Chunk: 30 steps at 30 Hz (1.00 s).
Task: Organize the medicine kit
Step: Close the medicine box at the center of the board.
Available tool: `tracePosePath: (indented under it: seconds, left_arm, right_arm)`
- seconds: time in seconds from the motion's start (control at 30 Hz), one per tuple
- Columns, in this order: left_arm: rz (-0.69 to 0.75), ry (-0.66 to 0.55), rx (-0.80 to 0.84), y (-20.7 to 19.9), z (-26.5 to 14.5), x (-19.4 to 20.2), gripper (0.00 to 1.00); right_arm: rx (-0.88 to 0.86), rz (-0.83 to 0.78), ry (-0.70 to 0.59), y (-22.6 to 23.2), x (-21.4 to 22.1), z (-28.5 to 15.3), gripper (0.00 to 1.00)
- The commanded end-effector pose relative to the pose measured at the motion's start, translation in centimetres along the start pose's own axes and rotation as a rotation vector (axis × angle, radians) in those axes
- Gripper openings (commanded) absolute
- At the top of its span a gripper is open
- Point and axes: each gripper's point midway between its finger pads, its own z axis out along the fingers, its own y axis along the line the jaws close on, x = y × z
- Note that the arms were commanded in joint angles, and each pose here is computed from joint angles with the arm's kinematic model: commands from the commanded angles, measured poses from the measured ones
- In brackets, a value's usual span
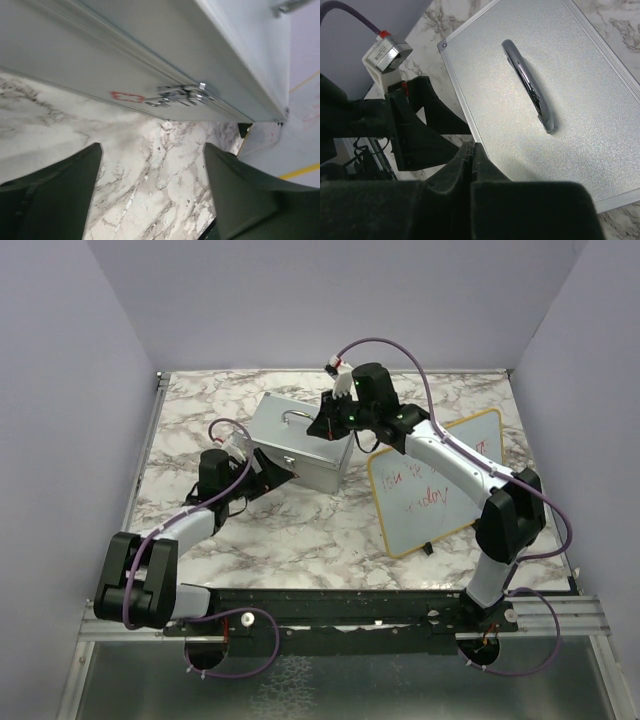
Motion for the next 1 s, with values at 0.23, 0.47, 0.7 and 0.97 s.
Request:
tracePosePath:
  seconds: [0.23,0.47,0.7,0.97]
  left_arm:
    - [0.191,-0.095,0.243,-5.4,-2.5,-1.1,0.99]
    - [0.205,-0.202,0.262,-6.1,-1.6,-2.3,0.99]
    - [0.194,-0.209,0.241,-5.0,-0.2,-1.7,0.99]
    - [0.174,-0.241,0.277,-4.8,0.8,-1.1,0.99]
  right_arm:
    - [-0.100,-0.016,-0.023,1.2,0.4,1.1,0.02]
    - [-0.098,-0.022,-0.028,1.0,0.2,1.6,0.03]
    - [-0.108,-0.020,-0.017,0.9,0.5,2.2,0.04]
    - [-0.109,-0.013,-0.014,0.7,0.6,2.6,0.04]
